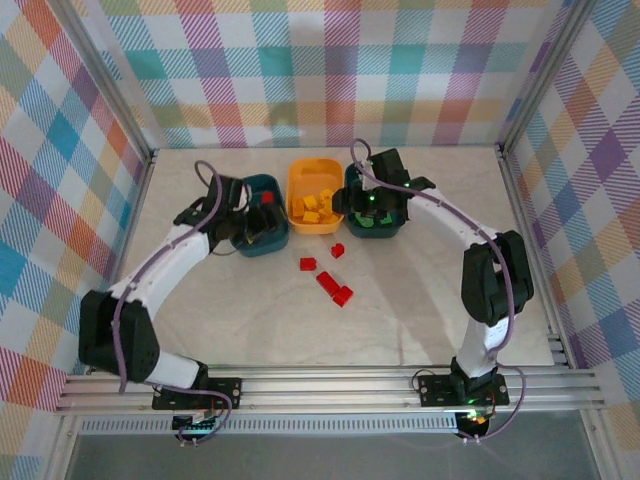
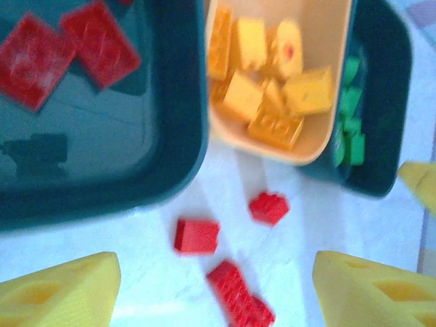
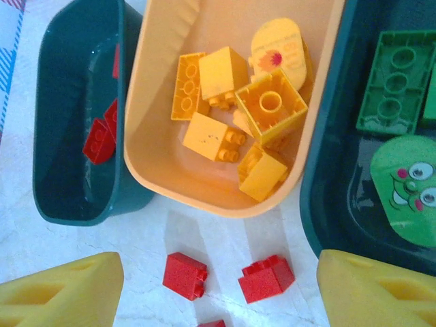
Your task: Sort the legos into containers by color
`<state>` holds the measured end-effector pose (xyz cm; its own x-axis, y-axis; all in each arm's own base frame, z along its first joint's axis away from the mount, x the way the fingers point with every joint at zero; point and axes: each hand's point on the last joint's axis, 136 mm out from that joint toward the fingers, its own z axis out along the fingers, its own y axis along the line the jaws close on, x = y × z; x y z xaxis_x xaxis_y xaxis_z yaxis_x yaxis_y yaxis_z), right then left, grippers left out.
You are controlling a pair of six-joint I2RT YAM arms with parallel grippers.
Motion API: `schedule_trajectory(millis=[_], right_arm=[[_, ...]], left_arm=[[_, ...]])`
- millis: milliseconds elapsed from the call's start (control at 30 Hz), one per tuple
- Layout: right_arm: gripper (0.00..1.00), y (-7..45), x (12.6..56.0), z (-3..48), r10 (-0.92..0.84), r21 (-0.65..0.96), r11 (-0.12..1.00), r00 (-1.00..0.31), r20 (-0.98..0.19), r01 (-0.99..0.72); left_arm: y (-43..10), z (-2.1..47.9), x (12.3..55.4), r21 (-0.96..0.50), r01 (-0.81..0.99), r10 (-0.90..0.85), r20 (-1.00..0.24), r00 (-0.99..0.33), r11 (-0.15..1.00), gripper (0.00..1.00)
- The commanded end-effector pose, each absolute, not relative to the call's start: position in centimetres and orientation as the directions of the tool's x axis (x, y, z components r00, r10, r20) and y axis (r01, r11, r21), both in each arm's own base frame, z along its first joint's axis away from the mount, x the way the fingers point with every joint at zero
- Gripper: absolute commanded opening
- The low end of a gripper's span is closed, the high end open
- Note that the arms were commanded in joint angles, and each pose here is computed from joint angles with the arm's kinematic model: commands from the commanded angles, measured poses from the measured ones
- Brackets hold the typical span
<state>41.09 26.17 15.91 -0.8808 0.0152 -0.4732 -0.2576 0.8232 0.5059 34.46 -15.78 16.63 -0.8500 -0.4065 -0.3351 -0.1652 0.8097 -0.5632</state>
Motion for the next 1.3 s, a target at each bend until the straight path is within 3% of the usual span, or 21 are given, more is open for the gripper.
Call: schedule_trajectory(millis=[0, 133, 267, 367, 533, 867, 1267], right_arm=[[0.75, 26.0, 40.5, 17.3, -0.002, 0.491, 0.821, -0.86, -0.51, -0.293], [0.76, 25.7, 40.4, 17.1, 0.01, 0.488, 0.827, -0.859, -0.511, -0.281], [0.77, 25.0, 40.6, 16.2, 0.018, 0.463, 0.85, -0.864, -0.503, -0.251], [0.78, 23.7, 40.8, 15.6, 0.049, 0.449, 0.87, -0.869, -0.493, -0.206], [0.78, 21.3, 41.0, 16.1, 0.105, 0.45, 0.879, -0.859, -0.5, -0.155], [0.79, 19.4, 40.8, 17.1, 0.12, 0.439, 0.887, -0.849, -0.515, -0.141], [0.79, 16.8, 41.2, 16.8, 0.15, 0.418, 0.904, -0.852, -0.501, -0.086]], left_arm=[[-14.7, 13.4, 29.9, -0.486, -0.229, -0.388, -0.254, -0.886, 0.843, 0.71], [-14.7, 10.9, 28.4, -0.478, -0.241, -0.385, -0.228, -0.894, 0.845, 0.67], [-13.9, 8.9, 30.2, -0.43, -0.268, -0.405, -0.267, -0.874, 0.862, 0.81], [-13.0, 8.8, 32.5, -0.434, -0.284, -0.443, -0.325, -0.836, 0.855, 0.84], [-12.6, 7.8, 34.4, -0.413, -0.284, -0.432, -0.326, -0.841, 0.865, 0.68], [-8.2, 5.3, 35.2, -0.291, -0.357, -0.446, -0.352, -0.823, 0.888, 0.49], [-5.5, 6.0, 38.3, -0.178, -0.391, -0.429, -0.416, -0.801, 0.903, 0.51]])
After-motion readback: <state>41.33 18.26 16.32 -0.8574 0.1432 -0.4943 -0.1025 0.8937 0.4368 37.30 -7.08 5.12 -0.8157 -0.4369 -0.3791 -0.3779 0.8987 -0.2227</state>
